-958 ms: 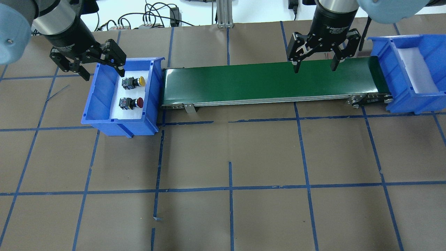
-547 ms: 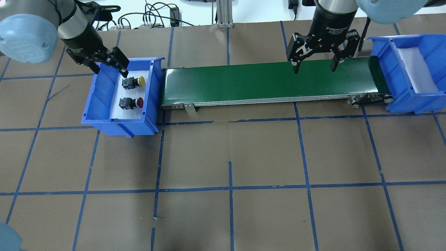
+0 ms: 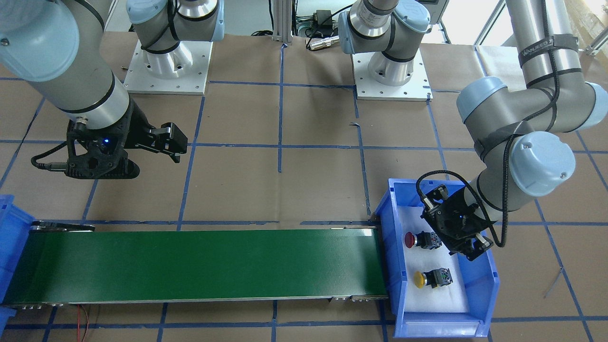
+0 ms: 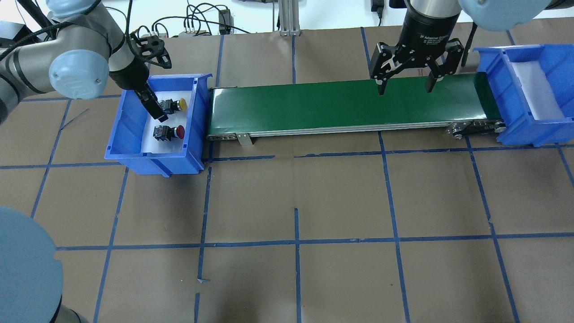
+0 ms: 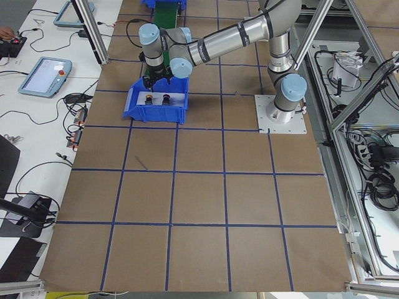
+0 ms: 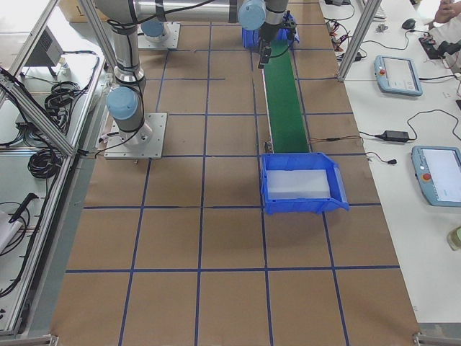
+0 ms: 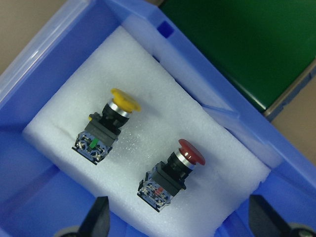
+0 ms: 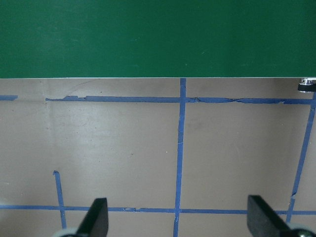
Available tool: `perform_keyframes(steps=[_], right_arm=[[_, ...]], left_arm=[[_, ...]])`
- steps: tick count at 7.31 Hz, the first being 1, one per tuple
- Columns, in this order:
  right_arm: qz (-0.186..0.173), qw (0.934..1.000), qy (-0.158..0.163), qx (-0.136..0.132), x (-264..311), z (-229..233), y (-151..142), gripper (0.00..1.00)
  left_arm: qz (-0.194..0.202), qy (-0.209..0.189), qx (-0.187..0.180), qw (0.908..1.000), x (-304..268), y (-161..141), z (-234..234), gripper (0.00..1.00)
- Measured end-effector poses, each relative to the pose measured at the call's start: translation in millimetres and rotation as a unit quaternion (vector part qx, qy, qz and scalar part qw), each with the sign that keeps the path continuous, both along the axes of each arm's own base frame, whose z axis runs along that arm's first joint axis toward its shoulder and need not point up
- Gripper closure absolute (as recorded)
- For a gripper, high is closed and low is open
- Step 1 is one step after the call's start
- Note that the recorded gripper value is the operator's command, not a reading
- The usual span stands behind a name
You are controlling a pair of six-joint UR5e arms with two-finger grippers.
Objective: Transport two buttons from left to right
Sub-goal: 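Grasp the red-capped button with the left gripper and lift it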
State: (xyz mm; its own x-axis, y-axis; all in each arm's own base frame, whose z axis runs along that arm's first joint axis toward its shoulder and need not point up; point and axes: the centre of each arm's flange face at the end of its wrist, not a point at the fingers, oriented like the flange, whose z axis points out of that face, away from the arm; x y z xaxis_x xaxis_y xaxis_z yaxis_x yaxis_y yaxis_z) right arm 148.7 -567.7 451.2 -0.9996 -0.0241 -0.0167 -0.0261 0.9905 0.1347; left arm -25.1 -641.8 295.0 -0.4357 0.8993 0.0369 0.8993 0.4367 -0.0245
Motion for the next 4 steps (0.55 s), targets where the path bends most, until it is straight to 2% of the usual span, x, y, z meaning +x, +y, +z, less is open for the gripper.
perform_keyframes(steps=[1, 2, 4], right_arm=[[0.000, 1.0000, 0.000, 0.000, 0, 0, 0, 0.00], [0.000, 1.0000, 0.000, -0.001, 0, 1, 0, 0.00], [0.000, 1.0000, 0.001, -0.004, 1, 4, 2, 0.00]], left_arm=[[-0.050, -0.002, 0.006, 0.9987, 5, -9, -21, 0.02], [-0.072, -0.002, 0.018, 0.9972, 11, -13, -43, 0.02], [-0.074, 0.003, 0.044, 0.9963, 15, -9, -72, 0.13]])
